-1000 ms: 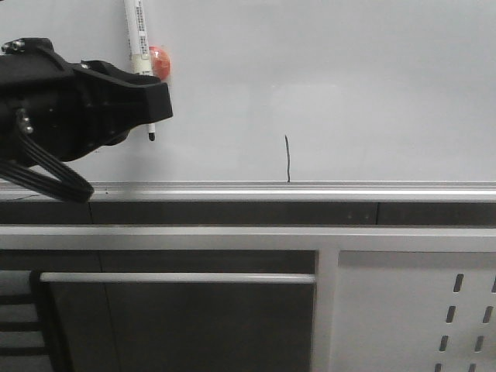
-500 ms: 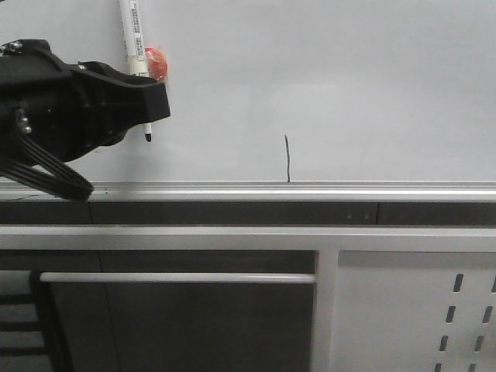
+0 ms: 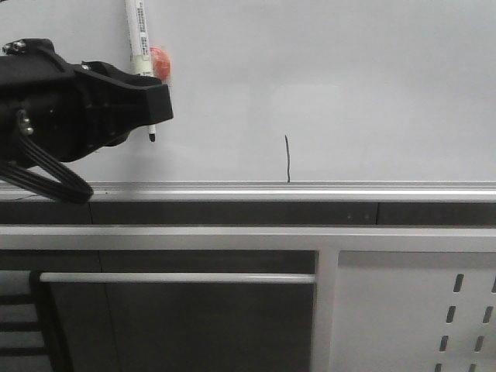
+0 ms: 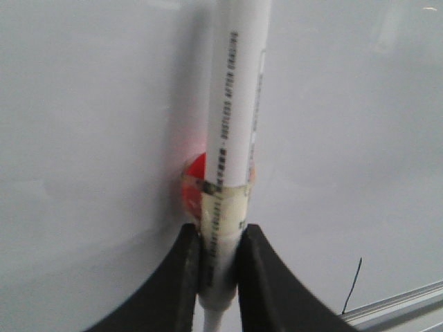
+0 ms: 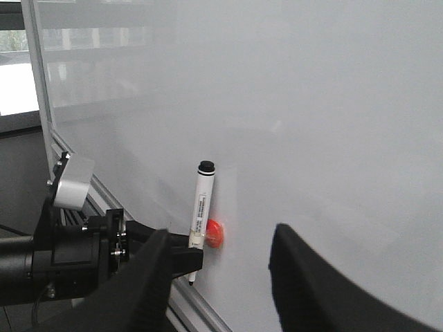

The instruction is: Write number 1 on whiteboard

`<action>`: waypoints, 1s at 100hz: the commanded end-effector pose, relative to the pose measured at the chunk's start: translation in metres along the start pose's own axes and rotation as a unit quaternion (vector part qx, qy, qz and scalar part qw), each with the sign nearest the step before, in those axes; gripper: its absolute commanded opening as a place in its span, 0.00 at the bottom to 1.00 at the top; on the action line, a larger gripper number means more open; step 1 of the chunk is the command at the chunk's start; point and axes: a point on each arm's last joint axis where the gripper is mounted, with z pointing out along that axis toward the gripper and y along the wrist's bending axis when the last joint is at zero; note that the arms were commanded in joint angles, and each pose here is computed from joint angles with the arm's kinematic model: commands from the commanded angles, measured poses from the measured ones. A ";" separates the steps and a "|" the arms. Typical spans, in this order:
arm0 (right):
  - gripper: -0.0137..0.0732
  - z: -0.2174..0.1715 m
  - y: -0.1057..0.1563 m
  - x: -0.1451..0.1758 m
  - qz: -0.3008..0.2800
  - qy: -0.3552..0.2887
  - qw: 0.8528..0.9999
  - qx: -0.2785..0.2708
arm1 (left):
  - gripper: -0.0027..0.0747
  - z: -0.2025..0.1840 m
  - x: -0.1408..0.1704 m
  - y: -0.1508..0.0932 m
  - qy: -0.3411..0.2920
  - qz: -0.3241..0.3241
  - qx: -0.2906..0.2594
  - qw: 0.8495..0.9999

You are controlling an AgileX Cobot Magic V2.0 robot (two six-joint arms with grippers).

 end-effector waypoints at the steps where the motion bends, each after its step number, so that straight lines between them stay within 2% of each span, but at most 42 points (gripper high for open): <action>1: 0.49 -0.005 -0.007 -0.015 -0.004 -0.036 0.999 0.032 | 0.01 0.003 -0.018 -0.003 -0.059 -0.003 0.009 0.998; 39: 0.49 -0.005 -0.007 -0.015 -0.004 -0.036 0.999 0.032 | 0.02 0.007 -0.006 0.000 -0.067 0.003 0.000 0.998; 68: 0.49 -0.005 -0.010 -0.016 -0.004 -0.044 0.998 0.045 | 0.18 0.006 -0.010 0.000 -0.091 0.002 0.000 0.996; 100: 0.49 -0.005 -0.010 -0.016 -0.004 -0.044 0.998 0.045 | 0.19 0.006 -0.012 0.000 -0.098 0.002 0.001 0.995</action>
